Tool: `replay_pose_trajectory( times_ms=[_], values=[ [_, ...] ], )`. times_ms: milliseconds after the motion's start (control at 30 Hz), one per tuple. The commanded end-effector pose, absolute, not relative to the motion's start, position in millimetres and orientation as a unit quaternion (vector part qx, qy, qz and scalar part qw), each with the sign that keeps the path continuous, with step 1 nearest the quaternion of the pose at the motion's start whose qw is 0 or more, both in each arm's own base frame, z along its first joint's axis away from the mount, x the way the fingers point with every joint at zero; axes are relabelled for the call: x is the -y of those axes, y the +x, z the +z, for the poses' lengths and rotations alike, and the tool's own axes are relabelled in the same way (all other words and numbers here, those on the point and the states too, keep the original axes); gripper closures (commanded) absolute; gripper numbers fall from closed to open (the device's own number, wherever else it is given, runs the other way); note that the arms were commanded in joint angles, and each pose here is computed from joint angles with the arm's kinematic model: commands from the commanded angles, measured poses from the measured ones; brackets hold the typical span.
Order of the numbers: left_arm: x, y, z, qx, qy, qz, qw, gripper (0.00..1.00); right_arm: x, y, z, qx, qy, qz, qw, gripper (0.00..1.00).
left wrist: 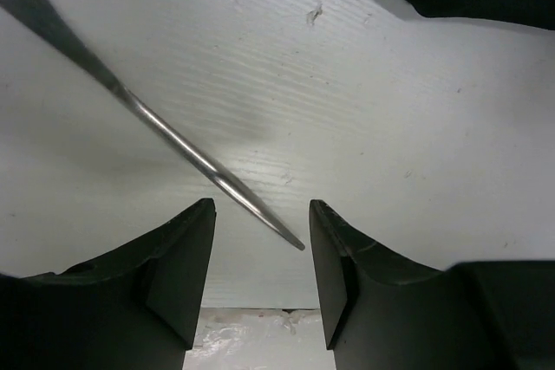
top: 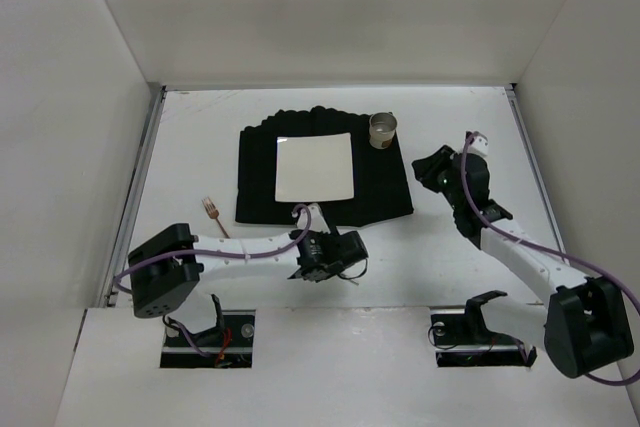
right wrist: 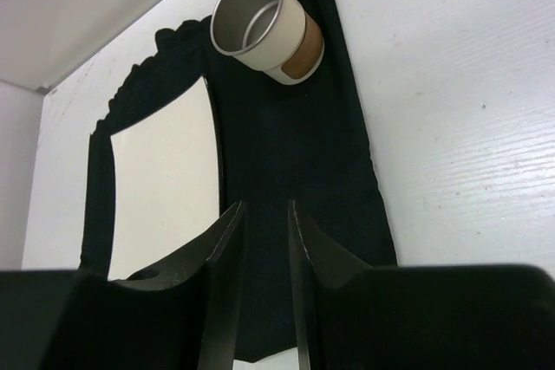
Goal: Set the dinner table for one person
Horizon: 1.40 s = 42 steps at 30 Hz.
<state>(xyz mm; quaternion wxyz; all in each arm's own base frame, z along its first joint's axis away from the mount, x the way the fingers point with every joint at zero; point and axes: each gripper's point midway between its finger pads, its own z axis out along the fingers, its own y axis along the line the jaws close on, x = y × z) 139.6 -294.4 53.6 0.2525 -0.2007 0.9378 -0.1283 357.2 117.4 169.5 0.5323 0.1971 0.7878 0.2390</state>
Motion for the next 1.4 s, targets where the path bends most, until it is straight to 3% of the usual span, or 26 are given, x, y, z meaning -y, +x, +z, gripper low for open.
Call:
replay_pose_trajectory(
  times_ms=[0, 633, 733, 833, 1100, 1200, 1367],
  values=[
    [289.6, 123.7, 50.2, -0.94, -0.252, -0.109, 0.203, 0.56, -110.9, 357.2, 184.1, -0.771, 0.201, 0.243, 0.553, 0.68],
    [274.4, 122.4, 10.4, -0.94, -0.294, -0.044, 0.167, 0.59, -119.3, 356.4, 185.3, -0.769, 0.193, 0.268, 0.547, 0.66],
    [267.4, 115.3, -0.9, -0.943, -0.296, -0.031, 0.148, 0.67, -118.6, 355.6, 186.6, -0.768, 0.195, 0.27, 0.548, 0.65],
    [257.8, 109.9, -8.6, -0.945, -0.297, -0.018, 0.133, 0.8, -117.0, 356.0, 187.3, -0.766, 0.198, 0.269, 0.549, 0.64],
    [225.1, 100.5, -8.4, -0.948, -0.288, 0.012, 0.132, 0.88, -116.5, 356.3, 184.9, -0.768, 0.199, 0.268, 0.547, 0.64],
    [216.4, 94.7, -10.8, -0.951, -0.28, 0.022, 0.132, 0.88, -116.8, 356.9, 183.5, -0.769, 0.2, 0.268, 0.545, 0.64],
    [215.1, 90.6, -21.2, -0.955, -0.271, 0.019, 0.122, 0.79, -116.9, 357.0, 185.5, -0.764, 0.2, 0.272, 0.55, 0.64]
  ],
)
